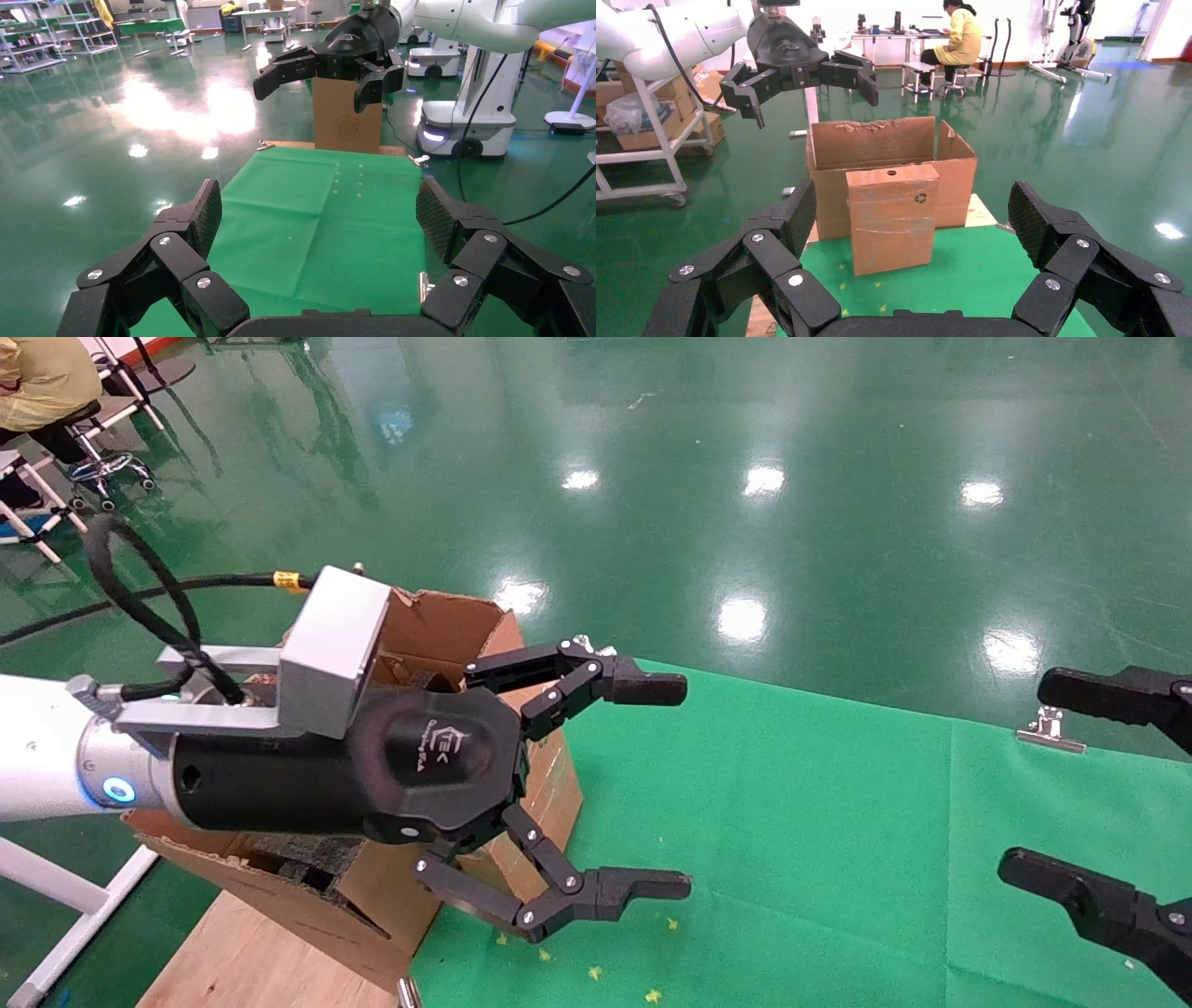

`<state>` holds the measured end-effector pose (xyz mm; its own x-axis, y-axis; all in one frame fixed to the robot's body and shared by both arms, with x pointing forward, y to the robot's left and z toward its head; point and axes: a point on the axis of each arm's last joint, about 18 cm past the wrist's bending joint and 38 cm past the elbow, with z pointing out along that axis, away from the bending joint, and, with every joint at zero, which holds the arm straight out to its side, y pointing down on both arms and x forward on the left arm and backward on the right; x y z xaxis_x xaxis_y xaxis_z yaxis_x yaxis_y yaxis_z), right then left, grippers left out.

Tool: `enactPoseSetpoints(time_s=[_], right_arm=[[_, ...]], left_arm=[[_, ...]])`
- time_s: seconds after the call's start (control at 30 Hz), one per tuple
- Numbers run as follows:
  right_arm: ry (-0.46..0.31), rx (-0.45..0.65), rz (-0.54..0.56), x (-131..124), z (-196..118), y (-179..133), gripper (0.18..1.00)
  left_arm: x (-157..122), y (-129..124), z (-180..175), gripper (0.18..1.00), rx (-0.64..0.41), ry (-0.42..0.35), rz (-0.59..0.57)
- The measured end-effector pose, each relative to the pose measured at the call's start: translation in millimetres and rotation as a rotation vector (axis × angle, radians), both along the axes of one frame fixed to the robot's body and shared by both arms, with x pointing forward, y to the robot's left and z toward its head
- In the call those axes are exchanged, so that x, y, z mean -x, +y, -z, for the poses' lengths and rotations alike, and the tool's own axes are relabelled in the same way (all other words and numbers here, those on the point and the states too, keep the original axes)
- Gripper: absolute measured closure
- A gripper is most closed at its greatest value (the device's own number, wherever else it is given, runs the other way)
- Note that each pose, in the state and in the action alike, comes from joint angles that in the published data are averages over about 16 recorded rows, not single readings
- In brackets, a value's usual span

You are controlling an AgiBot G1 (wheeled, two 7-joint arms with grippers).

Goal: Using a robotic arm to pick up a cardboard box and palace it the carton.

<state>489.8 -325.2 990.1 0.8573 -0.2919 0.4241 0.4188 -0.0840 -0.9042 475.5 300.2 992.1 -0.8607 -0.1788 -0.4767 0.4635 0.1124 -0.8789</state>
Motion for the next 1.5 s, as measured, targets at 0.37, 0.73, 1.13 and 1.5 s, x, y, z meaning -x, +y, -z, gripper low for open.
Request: enactPoseSetpoints(time_s=[0.37, 0.73, 1.13, 1.5], right_arm=[[0.000, 0.000, 0.000, 0, 0, 0, 0.178], [0.000, 0.000, 0.000, 0, 0, 0, 0.181], [0.000, 0.000, 0.000, 0, 0, 0, 0.235], [0.000, 0.000, 0.000, 0, 0, 0, 0.412]], left_arm=[[0, 0, 0, 0.183, 0.000, 0.000, 0.000], [0, 0, 0, 0.183, 0.000, 0.000, -0.001], [-10, 10, 0, 0.183, -0.078, 0.047, -0.108], [-35, 38, 0, 0.183, -0.183, 0.236, -0.398]])
